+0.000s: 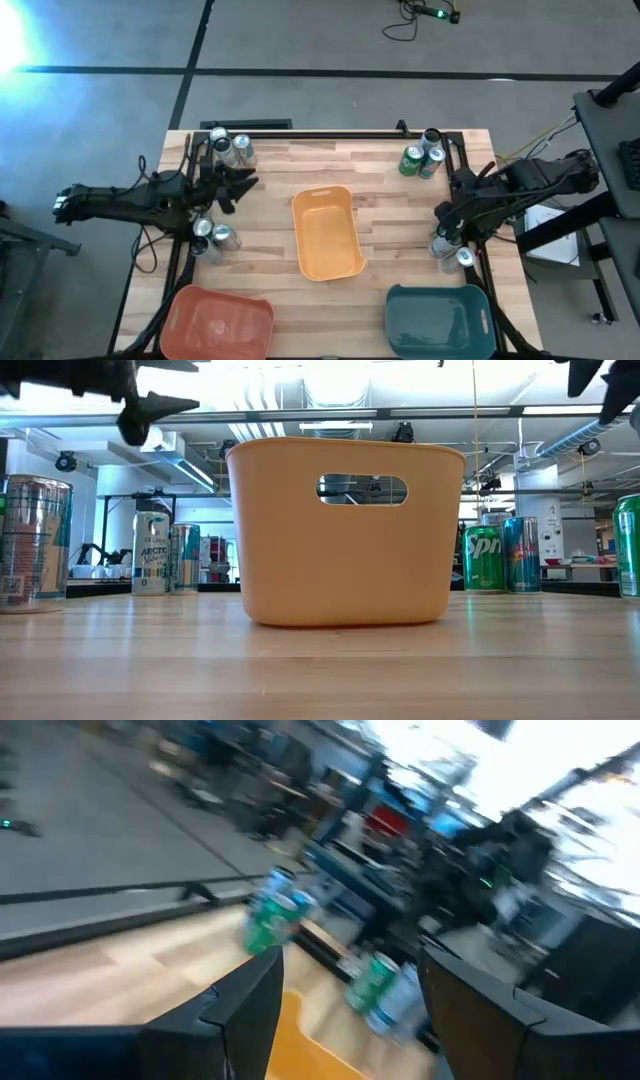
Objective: Sort soda cans
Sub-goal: Put the bottom left blue soda can into the yellow bin
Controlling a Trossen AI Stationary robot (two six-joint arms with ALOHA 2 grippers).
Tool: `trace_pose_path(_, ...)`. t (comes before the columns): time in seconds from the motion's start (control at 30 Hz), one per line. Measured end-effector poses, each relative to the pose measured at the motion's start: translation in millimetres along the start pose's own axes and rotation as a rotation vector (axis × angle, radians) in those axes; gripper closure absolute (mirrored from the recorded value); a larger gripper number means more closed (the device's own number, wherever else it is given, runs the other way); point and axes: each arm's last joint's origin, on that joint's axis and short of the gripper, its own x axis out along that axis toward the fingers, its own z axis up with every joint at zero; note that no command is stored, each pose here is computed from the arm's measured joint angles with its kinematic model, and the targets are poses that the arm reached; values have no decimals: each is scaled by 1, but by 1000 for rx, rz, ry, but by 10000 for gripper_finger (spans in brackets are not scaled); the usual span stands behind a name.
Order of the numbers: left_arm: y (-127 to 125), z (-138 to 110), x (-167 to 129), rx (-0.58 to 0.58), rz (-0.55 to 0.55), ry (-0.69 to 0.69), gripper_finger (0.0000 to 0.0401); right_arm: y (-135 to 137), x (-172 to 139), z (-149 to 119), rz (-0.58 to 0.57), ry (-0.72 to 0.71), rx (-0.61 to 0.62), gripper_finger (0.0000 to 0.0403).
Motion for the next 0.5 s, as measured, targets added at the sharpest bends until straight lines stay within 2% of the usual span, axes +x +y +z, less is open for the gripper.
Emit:
trace_pose_path(0.13,-11,18,8,-44,135,-89,184,-3,-2,0,8,-9,-158,48)
trace_pose_path(0.23,-18,27,17,-33,216,-140,184,-3,-2,0,8,-9,-269,48)
trace_pose_path(0.37,-30,37,29,-37,244,-148,180,-1,0,0,-1,-4,-360,48)
trace_pose_path(0.5,-40,42,41,-16,267,-114,169,-1,0,-1,8,12,-366,48)
